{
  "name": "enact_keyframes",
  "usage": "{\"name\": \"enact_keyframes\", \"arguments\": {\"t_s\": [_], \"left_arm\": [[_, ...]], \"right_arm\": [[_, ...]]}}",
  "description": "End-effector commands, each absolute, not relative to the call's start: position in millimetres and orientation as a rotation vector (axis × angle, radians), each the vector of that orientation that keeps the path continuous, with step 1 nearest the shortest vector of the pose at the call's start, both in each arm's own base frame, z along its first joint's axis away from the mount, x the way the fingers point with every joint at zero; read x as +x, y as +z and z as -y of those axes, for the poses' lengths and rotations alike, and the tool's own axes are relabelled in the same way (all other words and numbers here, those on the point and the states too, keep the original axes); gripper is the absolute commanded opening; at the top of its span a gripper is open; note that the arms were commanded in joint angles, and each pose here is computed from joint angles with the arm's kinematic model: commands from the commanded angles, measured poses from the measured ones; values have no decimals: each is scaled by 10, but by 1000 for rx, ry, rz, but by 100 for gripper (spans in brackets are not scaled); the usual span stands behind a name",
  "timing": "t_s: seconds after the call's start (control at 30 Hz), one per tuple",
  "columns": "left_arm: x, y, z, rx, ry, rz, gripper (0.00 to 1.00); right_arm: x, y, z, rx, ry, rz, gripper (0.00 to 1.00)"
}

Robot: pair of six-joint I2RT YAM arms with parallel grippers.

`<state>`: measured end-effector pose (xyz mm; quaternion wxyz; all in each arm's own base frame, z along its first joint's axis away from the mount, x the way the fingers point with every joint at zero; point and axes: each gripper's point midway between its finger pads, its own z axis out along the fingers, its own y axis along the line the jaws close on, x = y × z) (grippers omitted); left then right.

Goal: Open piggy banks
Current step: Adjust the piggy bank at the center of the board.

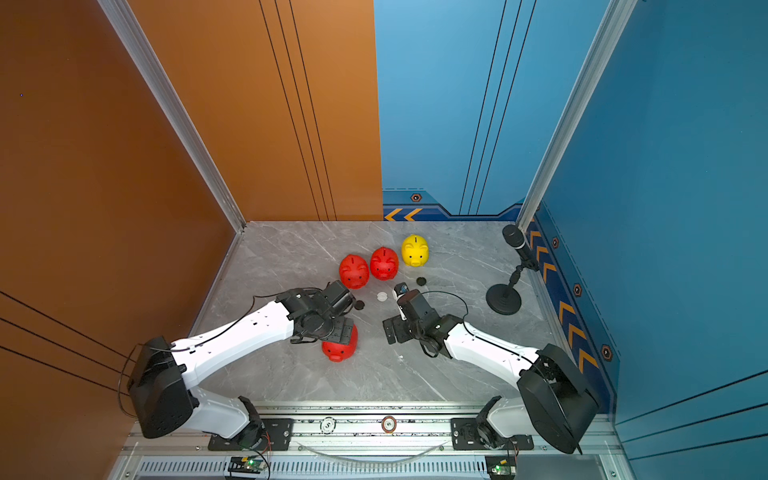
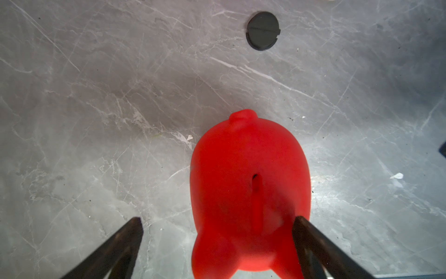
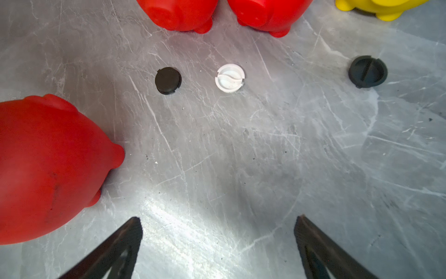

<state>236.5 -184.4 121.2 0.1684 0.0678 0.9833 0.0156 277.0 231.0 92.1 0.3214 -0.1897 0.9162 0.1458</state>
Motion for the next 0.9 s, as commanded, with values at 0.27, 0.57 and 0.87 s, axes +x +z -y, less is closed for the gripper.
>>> {"name": "enact_keyframes", "arguments": {"t_s": [0.27,0.57,0.87], "left_arm": [[2184,1156,2061,376,-73,-2859,98],[2084,1021,2146,472,-93,-2900,98],[2029,872,2031,475,-33,-2933,100]], "right_arm": [[2751,900,-2308,-485,399,-2425,100],[2759,889,-2294,-492,377,-2438,100],[2838,930,-2268,-488,329,-2450,100]]}}
